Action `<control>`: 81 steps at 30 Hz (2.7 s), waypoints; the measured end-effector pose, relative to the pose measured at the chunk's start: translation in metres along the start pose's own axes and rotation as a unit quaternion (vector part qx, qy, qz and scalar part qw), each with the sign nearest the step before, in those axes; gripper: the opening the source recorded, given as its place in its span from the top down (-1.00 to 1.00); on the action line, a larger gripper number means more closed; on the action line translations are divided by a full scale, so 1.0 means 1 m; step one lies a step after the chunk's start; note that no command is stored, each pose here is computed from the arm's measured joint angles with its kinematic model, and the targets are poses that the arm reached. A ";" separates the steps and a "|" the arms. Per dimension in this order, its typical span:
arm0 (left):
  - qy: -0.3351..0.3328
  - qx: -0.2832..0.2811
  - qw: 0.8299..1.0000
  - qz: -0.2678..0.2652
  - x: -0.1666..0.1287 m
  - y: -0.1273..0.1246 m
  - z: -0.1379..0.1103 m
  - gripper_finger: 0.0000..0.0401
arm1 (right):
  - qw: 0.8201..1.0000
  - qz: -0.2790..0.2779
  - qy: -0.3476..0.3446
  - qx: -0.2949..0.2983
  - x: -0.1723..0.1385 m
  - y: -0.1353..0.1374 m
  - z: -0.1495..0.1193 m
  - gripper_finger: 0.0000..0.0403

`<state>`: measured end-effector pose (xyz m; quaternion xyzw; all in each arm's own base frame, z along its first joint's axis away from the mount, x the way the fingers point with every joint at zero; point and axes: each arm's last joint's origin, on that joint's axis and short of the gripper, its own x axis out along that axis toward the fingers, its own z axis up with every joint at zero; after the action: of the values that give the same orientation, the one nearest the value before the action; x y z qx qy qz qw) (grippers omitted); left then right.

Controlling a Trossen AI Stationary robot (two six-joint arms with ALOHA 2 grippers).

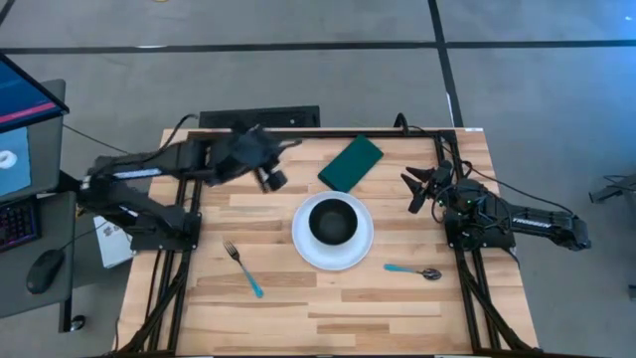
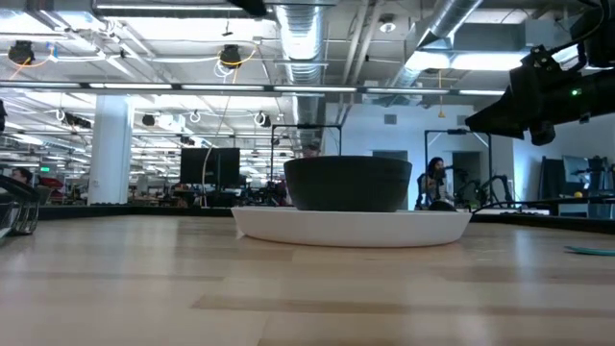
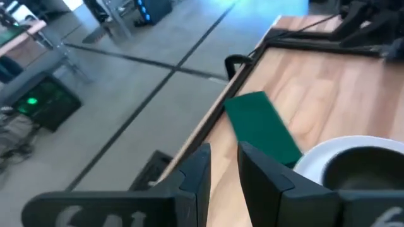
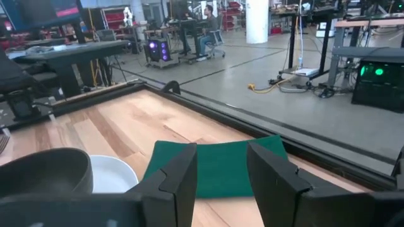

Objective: Set table place
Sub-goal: Put the black bowl on the white plate

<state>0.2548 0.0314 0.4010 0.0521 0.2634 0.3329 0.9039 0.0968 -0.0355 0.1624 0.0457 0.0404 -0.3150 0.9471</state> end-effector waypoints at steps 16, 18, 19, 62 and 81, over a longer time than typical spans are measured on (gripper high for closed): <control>-0.098 -0.098 0.989 -0.042 0.021 -0.018 -0.155 0.65 | 1.000 0.001 0.000 0.001 0.000 0.000 0.000 0.21; -0.102 -0.109 0.988 -0.044 0.025 -0.021 -0.167 0.65 | 1.000 0.001 0.000 0.001 0.000 0.000 0.000 0.21; -0.103 -0.116 0.987 -0.046 0.027 -0.022 -0.172 0.65 | 1.000 0.001 0.000 0.001 0.000 0.000 0.000 0.21; 0.224 -0.289 0.869 -0.332 0.017 -0.049 -0.225 0.65 | 1.000 0.000 0.000 0.000 0.000 0.000 0.000 0.21; 0.399 -0.295 0.841 -0.216 0.017 -0.019 -0.243 0.94 | 1.000 0.000 0.000 0.014 0.000 0.000 0.000 0.21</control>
<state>0.1524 0.0072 0.1805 -0.4124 0.4950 0.1832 0.7425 0.0968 -0.0355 0.1624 0.0586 0.0361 -0.3157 0.9463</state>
